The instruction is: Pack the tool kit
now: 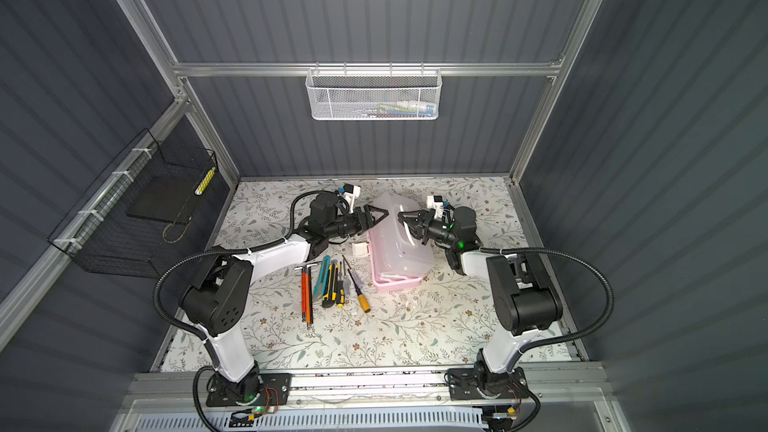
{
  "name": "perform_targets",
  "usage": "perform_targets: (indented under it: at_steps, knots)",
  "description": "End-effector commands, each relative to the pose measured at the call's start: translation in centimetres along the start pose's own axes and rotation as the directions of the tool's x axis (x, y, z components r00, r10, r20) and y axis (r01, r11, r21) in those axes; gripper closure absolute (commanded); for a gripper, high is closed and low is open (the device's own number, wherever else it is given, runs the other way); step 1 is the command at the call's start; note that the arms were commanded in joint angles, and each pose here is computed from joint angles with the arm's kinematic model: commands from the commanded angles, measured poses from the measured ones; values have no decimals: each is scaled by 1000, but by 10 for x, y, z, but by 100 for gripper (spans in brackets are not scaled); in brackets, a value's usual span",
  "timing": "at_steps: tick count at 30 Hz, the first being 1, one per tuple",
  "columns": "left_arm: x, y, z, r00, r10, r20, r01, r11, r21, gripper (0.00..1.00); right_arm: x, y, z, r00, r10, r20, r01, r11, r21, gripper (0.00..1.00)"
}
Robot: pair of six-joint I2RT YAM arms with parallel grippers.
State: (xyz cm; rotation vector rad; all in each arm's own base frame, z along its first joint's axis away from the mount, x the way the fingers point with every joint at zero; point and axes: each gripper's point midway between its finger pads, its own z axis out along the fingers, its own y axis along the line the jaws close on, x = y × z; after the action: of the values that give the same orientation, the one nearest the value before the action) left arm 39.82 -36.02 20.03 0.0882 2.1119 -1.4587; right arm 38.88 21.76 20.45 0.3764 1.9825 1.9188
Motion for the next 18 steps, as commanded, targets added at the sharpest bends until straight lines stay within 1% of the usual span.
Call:
perform_targets:
  at_steps: [1, 2, 3, 6, 7, 8, 11, 14, 18]
  knots:
    - [-9, -21, 5, 1000, 14, 4, -14, 997, 79, 27, 6, 5, 0, 1000, -23, -19, 23, 1000, 8, 93]
    - [-9, -22, 6, 1000, 15, 6, -15, 997, 81, 27, 6, 3, 0, 1000, -21, -18, 22, 1000, 17, 87]
    - [-11, -24, 5, 1000, 19, 11, -20, 996, 85, 27, 6, 2, 0, 1000, -22, -17, 23, 999, 26, 84]
    - [-14, -28, 6, 1000, 23, 19, -24, 995, 100, 27, 6, -1, -1, 1000, -27, -16, 28, 998, 47, 69]
    - [-15, -29, 6, 1000, 23, 22, -25, 994, 105, 27, 6, -2, -1, 999, -27, -17, 28, 998, 54, 61]
    - [-15, -29, 7, 1000, 21, 21, -23, 994, 108, 27, 6, -3, -2, 1000, -27, -15, 28, 998, 61, 55]
    - [-17, -31, 7, 999, 19, 28, -22, 993, 119, 27, 5, -5, -2, 1000, -28, -9, 28, 996, 82, 43]
    - [-18, -35, 7, 999, 24, 29, -28, 991, 130, 27, 2, -6, -3, 999, -32, 2, 32, 994, 104, 40]
    - [-20, -38, 7, 999, 30, 32, -34, 990, 136, 28, -3, -4, -7, 999, -40, 29, 36, 992, 121, 40]
